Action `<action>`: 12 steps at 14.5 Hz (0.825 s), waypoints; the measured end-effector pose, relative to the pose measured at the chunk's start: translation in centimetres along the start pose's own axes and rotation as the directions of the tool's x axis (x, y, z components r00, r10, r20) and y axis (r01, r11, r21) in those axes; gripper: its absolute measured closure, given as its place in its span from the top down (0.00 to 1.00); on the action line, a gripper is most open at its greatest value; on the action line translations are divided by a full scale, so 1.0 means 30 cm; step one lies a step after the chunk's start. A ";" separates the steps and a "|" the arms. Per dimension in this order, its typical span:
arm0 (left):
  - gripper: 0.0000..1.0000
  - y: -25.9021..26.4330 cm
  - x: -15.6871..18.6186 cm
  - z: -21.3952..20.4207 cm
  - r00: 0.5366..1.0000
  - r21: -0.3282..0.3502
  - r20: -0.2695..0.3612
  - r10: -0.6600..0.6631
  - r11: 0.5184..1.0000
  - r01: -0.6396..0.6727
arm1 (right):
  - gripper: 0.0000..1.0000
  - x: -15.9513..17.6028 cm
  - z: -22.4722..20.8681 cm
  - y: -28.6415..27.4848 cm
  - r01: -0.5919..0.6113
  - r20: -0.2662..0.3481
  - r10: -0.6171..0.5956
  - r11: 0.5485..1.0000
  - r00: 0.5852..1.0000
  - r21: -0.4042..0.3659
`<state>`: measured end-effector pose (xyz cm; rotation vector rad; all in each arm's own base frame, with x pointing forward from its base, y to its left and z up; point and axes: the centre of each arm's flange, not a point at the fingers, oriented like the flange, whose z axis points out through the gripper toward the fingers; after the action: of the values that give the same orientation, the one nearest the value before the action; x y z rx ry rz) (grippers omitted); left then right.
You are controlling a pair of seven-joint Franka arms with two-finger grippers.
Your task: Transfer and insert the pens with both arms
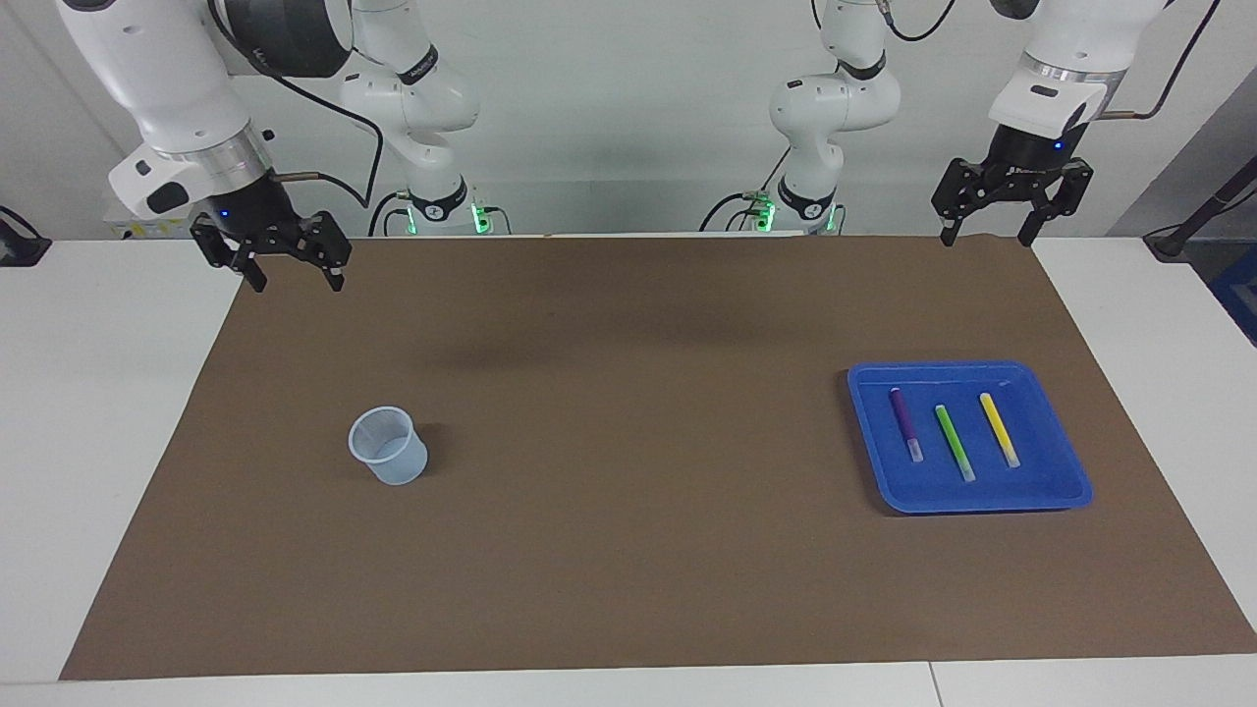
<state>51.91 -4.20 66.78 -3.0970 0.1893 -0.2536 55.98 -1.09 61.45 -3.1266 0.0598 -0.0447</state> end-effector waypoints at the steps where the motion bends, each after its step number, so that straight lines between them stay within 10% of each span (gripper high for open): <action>1: 1.00 -0.009 -0.001 -0.002 1.000 0.000 -0.002 -0.006 1.000 0.006 | 1.00 0.000 0.000 0.000 0.000 0.000 0.000 1.000 1.000 0.000; 12: 0.99 -0.235 -0.028 0.029 0.995 0.023 -0.033 -0.098 0.995 0.099 | 1.00 0.000 0.000 0.000 0.000 0.000 0.000 1.000 1.000 0.000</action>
<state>52.05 2.92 66.07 -3.0838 0.0336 -0.3049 55.98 -1.08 61.45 -3.1266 0.0597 -0.0447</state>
